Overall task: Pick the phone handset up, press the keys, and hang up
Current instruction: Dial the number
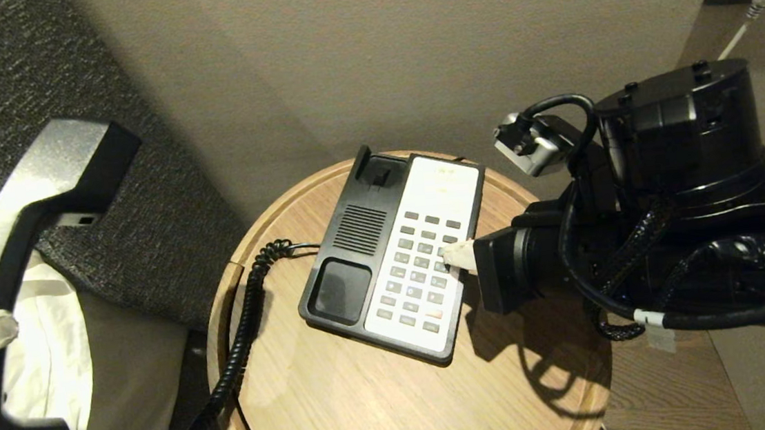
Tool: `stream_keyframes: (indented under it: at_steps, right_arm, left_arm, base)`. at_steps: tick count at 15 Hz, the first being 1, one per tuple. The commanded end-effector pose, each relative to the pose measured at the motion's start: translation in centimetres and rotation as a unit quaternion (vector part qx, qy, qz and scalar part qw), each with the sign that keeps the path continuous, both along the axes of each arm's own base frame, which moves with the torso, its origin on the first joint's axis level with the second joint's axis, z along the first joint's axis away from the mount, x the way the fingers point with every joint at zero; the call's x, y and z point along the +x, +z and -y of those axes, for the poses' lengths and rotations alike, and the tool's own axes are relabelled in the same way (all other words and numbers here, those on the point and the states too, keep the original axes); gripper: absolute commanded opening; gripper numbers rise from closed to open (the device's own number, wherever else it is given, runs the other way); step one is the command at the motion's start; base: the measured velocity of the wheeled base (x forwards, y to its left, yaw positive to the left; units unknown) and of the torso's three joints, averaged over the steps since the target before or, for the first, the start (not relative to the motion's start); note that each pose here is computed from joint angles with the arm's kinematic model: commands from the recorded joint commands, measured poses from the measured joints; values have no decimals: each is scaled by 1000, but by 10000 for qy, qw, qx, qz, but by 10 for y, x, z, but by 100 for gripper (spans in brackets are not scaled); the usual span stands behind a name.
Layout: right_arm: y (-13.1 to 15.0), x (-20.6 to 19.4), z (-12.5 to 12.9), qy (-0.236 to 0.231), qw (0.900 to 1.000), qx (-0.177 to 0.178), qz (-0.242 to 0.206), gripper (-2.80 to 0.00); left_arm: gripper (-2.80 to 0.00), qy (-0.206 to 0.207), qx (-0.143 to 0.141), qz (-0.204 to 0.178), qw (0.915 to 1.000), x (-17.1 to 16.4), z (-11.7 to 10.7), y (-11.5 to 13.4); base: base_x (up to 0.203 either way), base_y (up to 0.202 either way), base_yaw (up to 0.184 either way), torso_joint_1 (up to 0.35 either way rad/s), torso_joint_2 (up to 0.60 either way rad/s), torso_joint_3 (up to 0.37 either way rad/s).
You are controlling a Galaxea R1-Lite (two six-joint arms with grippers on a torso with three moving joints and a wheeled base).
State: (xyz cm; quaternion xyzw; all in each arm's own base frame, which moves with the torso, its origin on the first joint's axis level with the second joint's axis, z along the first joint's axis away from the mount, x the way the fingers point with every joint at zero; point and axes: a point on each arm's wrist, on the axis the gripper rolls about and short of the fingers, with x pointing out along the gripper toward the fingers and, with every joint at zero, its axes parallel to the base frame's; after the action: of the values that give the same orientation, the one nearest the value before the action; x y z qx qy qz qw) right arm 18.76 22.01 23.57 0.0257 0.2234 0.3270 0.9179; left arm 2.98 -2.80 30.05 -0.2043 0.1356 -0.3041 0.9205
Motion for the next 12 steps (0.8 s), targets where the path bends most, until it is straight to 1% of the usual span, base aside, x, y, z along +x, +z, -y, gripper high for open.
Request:
stream_keyframes:
  at_steps: [1,7,12]
  right_arm:
    - [-3,2,-2,-5,10000,-26,-27,-280]
    - [-6,3,-2,-43,9999,-71,-60,-280]
    - [1,3,-2,-55,10000,59,44,-280]
  left_arm:
    - [-280,10,-8,-13,10000,0,0,0]
    - [-280,19,-31,-1,10000,-1,-1,0]
    - [-280,17,-26,-7,10000,-1,-2,-1]
  base:
    - [0,0,0,0,0,0]
    - [0,0,0,0,0,0]
    - [0,0,0,0,0,0]
